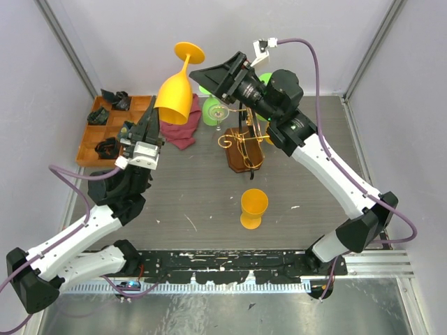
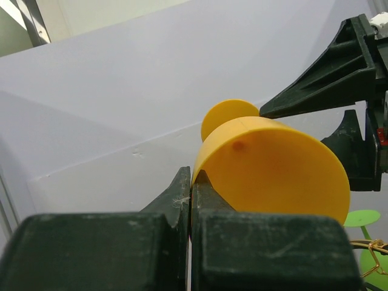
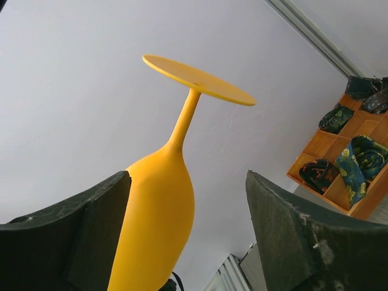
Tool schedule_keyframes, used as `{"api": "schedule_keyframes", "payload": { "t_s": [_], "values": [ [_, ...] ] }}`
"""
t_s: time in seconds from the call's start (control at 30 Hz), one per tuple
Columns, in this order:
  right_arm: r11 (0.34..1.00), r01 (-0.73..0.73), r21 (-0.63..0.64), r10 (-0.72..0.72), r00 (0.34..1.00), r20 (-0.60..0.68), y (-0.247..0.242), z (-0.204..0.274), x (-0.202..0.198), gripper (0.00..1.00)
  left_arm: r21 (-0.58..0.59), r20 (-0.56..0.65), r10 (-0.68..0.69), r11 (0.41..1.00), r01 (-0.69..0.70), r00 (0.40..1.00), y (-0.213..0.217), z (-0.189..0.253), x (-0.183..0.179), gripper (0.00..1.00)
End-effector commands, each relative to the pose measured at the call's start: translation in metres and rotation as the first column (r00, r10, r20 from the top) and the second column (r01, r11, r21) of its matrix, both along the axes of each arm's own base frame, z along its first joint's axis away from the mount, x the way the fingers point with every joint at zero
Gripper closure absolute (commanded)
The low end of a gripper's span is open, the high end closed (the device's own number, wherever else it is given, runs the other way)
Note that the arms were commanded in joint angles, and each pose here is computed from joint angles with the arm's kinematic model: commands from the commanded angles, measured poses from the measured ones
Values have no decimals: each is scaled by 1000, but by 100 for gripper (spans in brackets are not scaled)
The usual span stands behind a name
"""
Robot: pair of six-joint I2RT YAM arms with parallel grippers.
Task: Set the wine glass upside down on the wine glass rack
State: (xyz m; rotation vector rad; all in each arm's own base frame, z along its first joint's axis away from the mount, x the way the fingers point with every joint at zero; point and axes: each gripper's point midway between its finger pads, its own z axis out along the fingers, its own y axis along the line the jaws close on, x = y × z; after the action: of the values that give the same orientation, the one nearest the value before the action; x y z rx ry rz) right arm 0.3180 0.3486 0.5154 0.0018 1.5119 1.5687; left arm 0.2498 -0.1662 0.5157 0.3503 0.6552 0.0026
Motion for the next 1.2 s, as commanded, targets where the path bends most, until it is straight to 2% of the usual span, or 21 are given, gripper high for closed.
{"api": "schedule_keyframes", "payload": {
  "t_s": [0.0,0.43,0.77,1.17],
  "values": [
    [992,-30,126,16,994,106,-7,41,-10,20,-46,48,-19,999,21,999,7,9,-12,100],
    [986,-75,150,63,995,83,8,36,-1,32,-24,33,-10,1000,10,999,-1,2,-3,100],
    [982,-102,160,87,991,99,15,37,2,46,-17,26,-3,1000,3,1000,-3,0,1,100],
    [981,-106,161,91,991,93,20,31,9,49,-14,22,-5,1000,6,1000,-5,-1,2,100]
  ]
}}
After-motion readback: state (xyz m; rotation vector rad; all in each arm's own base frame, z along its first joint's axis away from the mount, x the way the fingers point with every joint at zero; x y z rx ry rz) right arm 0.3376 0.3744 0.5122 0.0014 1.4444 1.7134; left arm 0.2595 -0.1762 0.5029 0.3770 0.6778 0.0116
